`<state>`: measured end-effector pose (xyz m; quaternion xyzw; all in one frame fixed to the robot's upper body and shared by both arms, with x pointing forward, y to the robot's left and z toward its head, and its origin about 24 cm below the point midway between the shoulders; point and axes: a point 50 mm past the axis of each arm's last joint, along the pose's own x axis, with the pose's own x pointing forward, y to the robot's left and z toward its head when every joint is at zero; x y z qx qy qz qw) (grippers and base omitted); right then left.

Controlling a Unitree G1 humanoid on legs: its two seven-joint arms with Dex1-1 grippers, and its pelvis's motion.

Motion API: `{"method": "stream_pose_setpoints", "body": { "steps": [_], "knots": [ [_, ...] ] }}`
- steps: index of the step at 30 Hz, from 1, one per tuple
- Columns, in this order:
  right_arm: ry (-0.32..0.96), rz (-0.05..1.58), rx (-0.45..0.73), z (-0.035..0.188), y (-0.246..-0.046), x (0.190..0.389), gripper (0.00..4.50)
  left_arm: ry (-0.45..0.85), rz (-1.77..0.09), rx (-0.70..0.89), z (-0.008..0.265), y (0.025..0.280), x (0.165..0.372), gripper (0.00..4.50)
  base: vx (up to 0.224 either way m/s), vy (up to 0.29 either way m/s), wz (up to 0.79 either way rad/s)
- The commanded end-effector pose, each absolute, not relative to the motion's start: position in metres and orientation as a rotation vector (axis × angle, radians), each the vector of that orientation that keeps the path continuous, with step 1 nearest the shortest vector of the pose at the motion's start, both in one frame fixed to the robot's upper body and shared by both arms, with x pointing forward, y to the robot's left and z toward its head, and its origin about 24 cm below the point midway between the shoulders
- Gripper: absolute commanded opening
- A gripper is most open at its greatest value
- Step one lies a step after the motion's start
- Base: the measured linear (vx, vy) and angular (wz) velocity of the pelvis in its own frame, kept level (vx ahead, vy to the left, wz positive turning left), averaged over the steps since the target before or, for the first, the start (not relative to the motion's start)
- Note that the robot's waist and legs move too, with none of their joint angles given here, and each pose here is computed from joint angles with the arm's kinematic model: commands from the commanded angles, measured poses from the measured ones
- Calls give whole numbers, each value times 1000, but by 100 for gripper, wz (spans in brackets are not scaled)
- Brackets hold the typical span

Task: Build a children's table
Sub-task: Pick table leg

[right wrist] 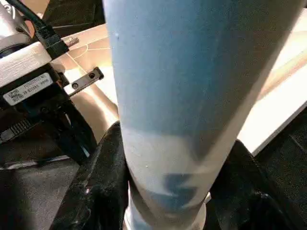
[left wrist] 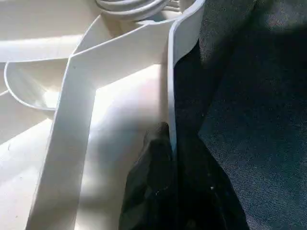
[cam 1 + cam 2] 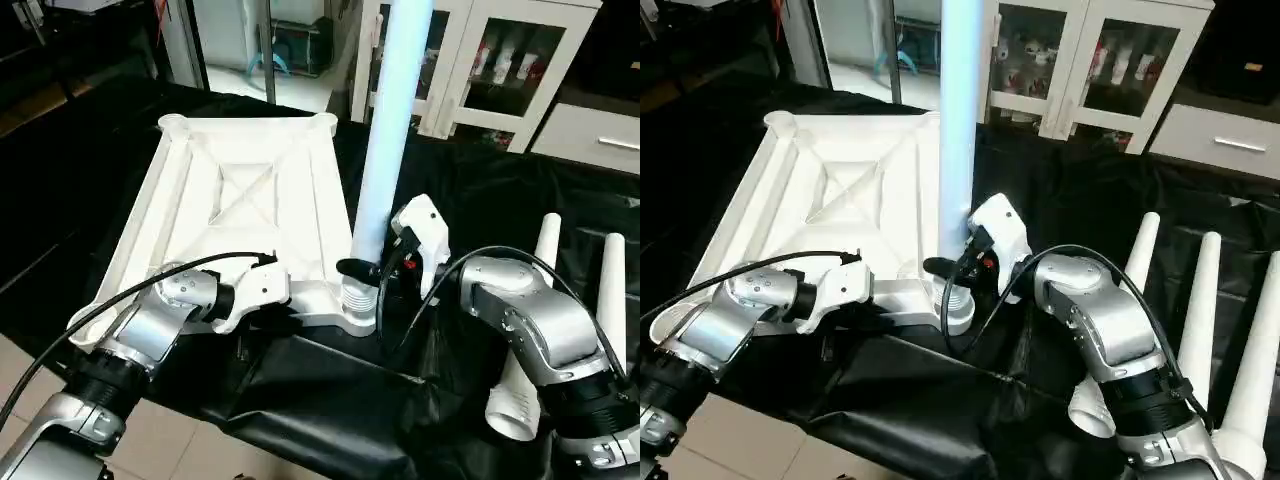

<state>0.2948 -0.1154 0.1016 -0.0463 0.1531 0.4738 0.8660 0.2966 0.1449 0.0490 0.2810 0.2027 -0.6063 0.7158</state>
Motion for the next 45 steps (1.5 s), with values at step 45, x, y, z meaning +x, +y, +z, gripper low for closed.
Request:
{"method": "stream_pose_setpoints", "body": {
  "steps": [45],
  "knots": [
    [550, 919, 65, 54, -131, 288, 184, 496, -1341, 580, 31, 146, 287, 0, 0, 0, 0]
  ]
}}
